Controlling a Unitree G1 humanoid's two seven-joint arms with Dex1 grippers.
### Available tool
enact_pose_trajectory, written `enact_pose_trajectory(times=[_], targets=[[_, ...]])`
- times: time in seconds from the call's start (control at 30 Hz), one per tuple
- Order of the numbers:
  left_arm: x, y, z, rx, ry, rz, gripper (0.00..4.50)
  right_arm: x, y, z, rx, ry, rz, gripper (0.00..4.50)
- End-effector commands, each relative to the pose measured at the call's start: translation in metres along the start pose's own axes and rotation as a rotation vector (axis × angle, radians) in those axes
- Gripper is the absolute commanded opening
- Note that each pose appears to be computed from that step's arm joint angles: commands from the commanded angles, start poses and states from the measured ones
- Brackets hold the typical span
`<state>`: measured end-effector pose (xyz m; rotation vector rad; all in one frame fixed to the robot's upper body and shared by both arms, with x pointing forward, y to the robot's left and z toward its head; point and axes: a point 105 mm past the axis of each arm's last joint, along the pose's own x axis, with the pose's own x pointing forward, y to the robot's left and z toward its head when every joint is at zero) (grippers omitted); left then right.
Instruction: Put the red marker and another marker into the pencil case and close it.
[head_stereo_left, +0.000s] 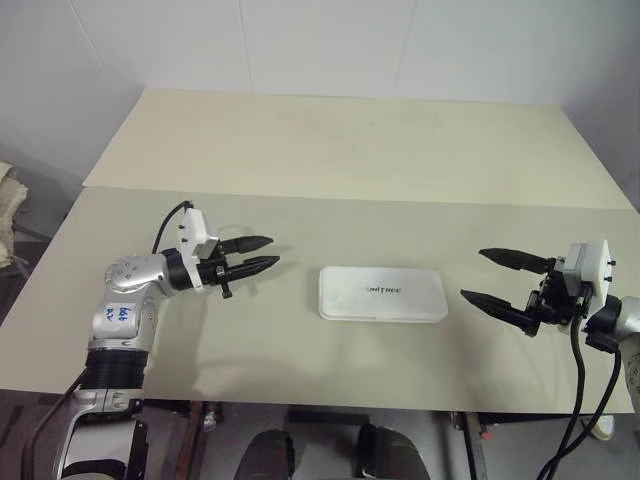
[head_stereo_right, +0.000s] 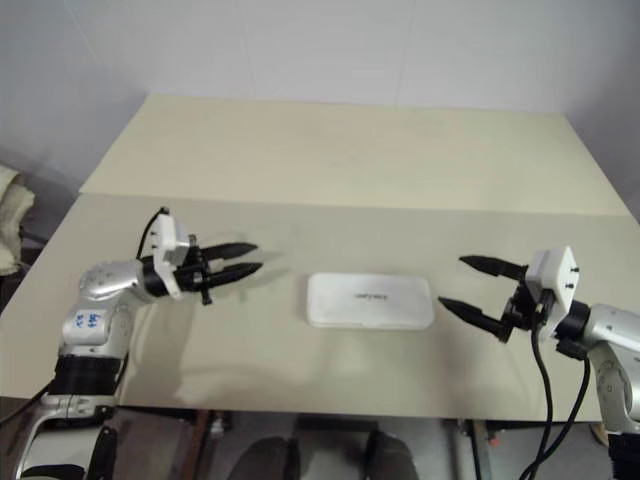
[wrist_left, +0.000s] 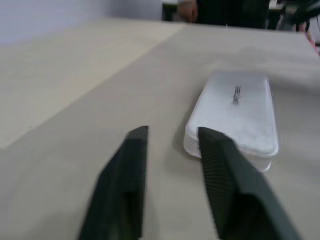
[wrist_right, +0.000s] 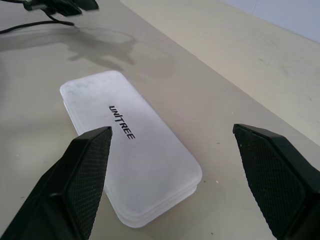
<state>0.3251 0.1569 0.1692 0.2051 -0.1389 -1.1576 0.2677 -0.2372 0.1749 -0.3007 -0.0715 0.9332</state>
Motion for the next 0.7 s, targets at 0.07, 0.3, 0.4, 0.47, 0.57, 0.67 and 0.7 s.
enact_pose_trajectory(times=[0.07,0.3,0.4,0.47,0.57,0.67,0.7], targets=[[0.004,-0.004,0.021,0.059,-0.074,0.006,3.28,-0.015,-0.011,0.008,-0.057,-0.012,-0.066,4.11],[0.018,-0.010,0.019,0.057,-0.076,-0.056,4.47,-0.038,-0.012,0.003,-0.063,0.038,-0.143,4.11],[0.024,-0.013,0.019,0.049,-0.080,-0.079,4.47,-0.049,-0.009,0.001,-0.053,0.050,-0.167,4.11],[0.027,-0.016,0.019,0.043,-0.081,-0.091,4.47,-0.052,-0.007,0.000,-0.053,0.058,-0.168,4.11],[0.033,-0.021,0.017,0.032,-0.077,-0.123,4.47,-0.053,-0.006,0.000,-0.049,0.063,-0.158,4.11],[0.036,-0.023,0.016,0.030,-0.072,-0.140,4.47,-0.052,-0.007,-0.001,-0.045,0.064,-0.152,4.11],[0.035,-0.023,0.016,0.034,-0.067,-0.141,4.47,-0.052,-0.006,-0.001,-0.044,0.065,-0.150,4.11]])
